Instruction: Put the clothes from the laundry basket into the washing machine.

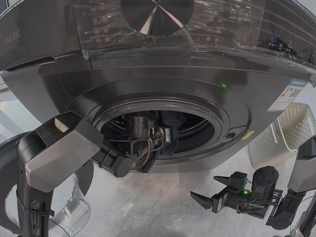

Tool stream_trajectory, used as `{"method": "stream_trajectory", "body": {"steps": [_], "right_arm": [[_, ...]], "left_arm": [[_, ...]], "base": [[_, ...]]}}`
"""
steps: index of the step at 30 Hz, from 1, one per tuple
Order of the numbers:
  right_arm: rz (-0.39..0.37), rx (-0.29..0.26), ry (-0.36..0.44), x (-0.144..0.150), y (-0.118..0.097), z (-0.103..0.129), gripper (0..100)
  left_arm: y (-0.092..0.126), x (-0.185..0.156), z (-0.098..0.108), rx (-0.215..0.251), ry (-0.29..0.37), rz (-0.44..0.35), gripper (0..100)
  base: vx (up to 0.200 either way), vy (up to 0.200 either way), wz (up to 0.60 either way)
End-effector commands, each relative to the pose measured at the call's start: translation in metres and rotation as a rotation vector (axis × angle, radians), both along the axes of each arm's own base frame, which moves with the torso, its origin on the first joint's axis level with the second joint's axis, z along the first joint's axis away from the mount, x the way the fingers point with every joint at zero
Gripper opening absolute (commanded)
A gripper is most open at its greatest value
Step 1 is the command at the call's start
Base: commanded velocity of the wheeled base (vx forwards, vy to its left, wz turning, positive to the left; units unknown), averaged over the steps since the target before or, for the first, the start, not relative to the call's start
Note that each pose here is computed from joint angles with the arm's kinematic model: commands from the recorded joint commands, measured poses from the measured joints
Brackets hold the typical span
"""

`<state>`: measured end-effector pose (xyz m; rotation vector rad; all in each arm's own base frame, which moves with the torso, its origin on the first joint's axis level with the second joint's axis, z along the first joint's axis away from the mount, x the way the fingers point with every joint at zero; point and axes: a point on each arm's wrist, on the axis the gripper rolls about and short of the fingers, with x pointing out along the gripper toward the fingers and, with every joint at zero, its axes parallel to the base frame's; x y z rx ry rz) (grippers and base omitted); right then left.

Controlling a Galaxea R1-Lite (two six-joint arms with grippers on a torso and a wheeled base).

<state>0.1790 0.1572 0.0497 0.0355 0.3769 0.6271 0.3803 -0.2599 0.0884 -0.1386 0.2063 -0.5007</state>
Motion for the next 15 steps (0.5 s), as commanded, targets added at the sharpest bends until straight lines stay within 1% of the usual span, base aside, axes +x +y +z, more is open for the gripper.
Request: {"method": "stream_trajectory", "body": {"steps": [1,3,5,10,15], "right_arm": [[-0.001,0.011,-0.013,0.002,0.002,0.002,100],[-0.004,0.014,-0.016,0.003,0.002,0.003,100],[-0.005,0.016,-0.019,0.004,0.002,0.003,100],[-0.005,0.02,-0.023,0.005,0.003,0.004,100],[-0.01,0.02,-0.023,0.006,0.002,0.004,100]], "left_arm": [[-0.014,0.023,0.017,-0.088,-0.102,0.026,0],[-0.015,0.032,0.029,-0.145,-0.155,0.055,0],[-0.016,0.039,0.036,-0.178,-0.189,0.066,0],[-0.021,0.049,0.043,-0.214,-0.24,0.07,0],[-0.024,0.055,0.046,-0.231,-0.267,0.081,0]], "base": [[0.0,0.0,0.0],[0.0,0.0,0.0],[0.0,0.0,0.0],[0.0,0.0,0.0],[0.0,0.0,0.0]]}}
